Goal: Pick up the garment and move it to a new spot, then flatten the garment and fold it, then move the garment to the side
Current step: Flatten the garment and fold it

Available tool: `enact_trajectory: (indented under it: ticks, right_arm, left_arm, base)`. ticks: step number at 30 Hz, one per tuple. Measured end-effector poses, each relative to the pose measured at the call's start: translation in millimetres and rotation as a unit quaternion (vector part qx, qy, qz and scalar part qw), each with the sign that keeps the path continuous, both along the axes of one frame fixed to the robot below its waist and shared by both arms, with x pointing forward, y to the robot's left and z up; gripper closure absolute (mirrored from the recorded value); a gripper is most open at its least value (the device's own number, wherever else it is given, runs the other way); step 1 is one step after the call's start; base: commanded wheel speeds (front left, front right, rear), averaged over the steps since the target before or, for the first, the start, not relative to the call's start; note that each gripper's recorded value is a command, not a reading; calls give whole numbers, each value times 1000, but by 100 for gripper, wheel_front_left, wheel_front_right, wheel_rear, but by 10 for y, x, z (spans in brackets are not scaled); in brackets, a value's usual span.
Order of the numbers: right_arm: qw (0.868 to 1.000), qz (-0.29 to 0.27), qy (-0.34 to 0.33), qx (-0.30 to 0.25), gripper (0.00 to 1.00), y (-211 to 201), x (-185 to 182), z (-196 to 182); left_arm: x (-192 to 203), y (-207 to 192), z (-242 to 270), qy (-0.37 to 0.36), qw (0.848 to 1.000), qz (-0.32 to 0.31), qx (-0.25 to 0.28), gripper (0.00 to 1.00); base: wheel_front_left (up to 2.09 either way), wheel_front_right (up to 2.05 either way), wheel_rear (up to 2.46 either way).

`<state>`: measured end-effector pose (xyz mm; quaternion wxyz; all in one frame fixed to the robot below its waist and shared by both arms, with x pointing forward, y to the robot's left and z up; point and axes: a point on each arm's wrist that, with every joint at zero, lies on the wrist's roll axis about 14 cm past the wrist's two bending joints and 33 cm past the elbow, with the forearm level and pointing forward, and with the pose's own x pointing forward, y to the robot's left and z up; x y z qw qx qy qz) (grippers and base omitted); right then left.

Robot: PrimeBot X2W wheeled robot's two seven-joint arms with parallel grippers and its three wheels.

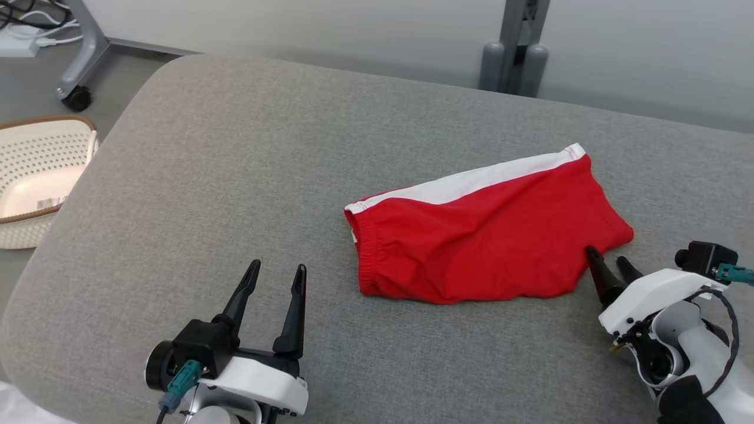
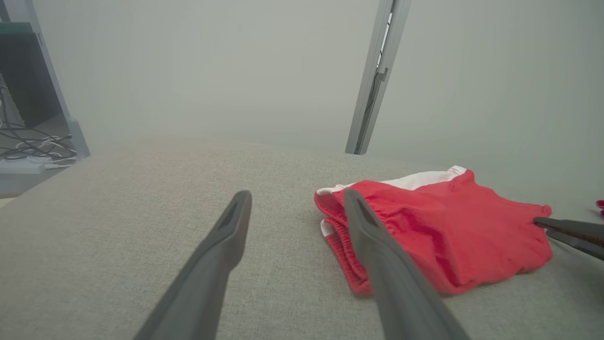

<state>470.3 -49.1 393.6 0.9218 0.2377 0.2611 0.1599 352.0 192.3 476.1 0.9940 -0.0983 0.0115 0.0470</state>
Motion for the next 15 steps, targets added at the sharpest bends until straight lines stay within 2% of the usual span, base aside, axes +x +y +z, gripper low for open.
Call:
enact_trajectory:
  ticks: [2, 7, 15]
  right_arm:
    - [1000, 2, 13, -6, 0, -3, 43, -75]
    - [998, -10, 52, 24, 0, 57, 181, -150]
    - [996, -19, 76, 53, 0, 146, 375, -157]
  left_arm:
    - [-27, 58, -4, 2, 1000, 11, 0, 0]
    - [-49, 106, -51, 11, 1000, 20, 1, 0]
    - [-31, 156, -67, 15, 999, 28, 1, 0]
  base:
    - [0, 0, 0]
    - [0, 0, 0]
    - [0, 0, 0]
